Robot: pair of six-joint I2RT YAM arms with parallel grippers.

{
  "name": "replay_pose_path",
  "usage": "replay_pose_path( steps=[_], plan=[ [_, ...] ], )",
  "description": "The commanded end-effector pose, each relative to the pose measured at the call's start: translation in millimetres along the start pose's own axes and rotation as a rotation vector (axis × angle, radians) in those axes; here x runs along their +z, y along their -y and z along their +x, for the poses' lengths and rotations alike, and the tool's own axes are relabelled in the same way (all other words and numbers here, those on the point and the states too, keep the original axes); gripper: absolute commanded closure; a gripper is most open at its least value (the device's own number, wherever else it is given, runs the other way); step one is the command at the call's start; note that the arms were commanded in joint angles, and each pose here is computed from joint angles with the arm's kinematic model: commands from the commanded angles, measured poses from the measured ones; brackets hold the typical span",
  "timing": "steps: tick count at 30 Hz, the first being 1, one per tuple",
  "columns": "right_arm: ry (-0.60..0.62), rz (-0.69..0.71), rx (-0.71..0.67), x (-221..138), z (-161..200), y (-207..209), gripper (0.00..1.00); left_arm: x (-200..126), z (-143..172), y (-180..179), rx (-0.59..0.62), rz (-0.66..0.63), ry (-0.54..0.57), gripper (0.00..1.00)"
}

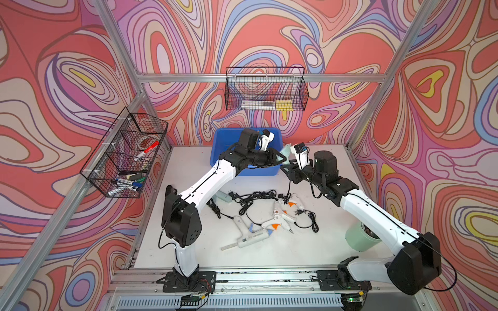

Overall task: Put the hot melt glue gun into the storage box
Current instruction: Pick up the hot melt adhesive gun from the center of the board.

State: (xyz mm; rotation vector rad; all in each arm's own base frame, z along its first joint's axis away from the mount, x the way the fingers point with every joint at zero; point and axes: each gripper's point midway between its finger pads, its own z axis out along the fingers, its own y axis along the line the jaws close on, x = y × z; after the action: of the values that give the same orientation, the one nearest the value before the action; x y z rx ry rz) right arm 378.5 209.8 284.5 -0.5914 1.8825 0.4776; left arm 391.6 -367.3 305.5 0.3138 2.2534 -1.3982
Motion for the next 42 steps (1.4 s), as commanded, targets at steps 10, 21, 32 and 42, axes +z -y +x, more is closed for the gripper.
replay_pose_path(
  steps=[10,21,32,42],
  plan=[
    [0.174,0.216,0.032,-61.4,-35.2,22.1,0.02,-86.0,-95.6,48.2,0.02,0.09,0.318,1.0],
    [0.168,0.377,0.103,-84.4,-14.8,45.4,0.02,-171.8,-156.7,47.3,-0.001,0.12,0.578,1.0],
    [0.157,0.366,0.124,-87.5,-4.1,42.4,0.02,-239.6,-197.0,2.1,-0.013,0.032,0.752,1.0],
    [0.111,0.367,0.146,-79.5,7.8,43.8,0.02,-208.8,-199.7,-87.1,-0.144,-0.027,0.706,1.0]
  ],
)
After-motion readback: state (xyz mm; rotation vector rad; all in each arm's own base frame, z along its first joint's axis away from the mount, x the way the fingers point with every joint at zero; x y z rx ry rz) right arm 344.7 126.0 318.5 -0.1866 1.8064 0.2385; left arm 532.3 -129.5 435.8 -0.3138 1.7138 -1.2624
